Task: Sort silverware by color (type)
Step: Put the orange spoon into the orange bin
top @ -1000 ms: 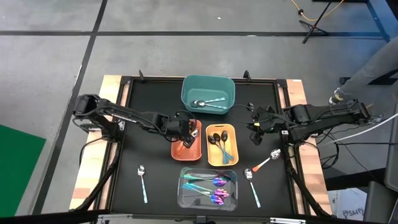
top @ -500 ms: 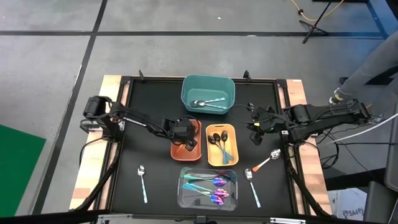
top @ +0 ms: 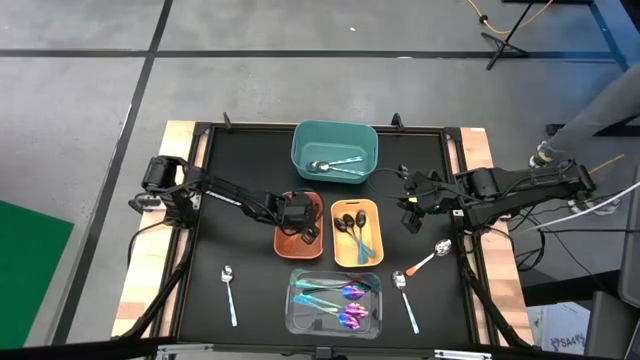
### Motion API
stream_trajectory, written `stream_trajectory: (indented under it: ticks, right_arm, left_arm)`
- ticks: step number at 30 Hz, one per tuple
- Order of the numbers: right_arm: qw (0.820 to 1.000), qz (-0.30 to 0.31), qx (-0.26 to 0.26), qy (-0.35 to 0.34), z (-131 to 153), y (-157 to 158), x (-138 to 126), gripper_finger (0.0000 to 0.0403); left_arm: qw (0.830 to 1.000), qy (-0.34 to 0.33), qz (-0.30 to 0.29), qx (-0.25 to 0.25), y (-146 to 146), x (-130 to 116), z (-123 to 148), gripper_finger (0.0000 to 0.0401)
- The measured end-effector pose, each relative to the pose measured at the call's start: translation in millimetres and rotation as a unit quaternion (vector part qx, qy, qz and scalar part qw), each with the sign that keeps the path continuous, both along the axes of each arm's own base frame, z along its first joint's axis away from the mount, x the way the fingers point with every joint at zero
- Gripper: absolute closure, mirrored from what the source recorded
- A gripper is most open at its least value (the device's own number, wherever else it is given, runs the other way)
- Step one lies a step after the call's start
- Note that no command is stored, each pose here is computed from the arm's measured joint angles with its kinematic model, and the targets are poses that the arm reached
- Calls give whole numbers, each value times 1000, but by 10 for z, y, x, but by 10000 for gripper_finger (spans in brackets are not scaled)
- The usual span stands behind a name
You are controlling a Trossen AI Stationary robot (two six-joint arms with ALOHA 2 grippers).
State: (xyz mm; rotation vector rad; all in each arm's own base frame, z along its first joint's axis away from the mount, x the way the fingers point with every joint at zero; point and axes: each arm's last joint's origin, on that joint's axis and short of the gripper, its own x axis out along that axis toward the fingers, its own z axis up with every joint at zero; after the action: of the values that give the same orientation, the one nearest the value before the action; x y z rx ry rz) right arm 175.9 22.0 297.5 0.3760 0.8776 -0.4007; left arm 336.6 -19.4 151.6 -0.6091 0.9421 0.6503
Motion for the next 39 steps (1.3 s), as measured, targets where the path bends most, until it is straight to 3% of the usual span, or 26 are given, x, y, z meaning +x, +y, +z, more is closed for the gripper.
stream_trajectory:
  ticks: [39]
  right_arm:
    - [1000, 1, 1, 0, 0, 2, 0, 338]
  left_arm:
    - [1000, 0, 15, 20, 36, 1, -6, 382]
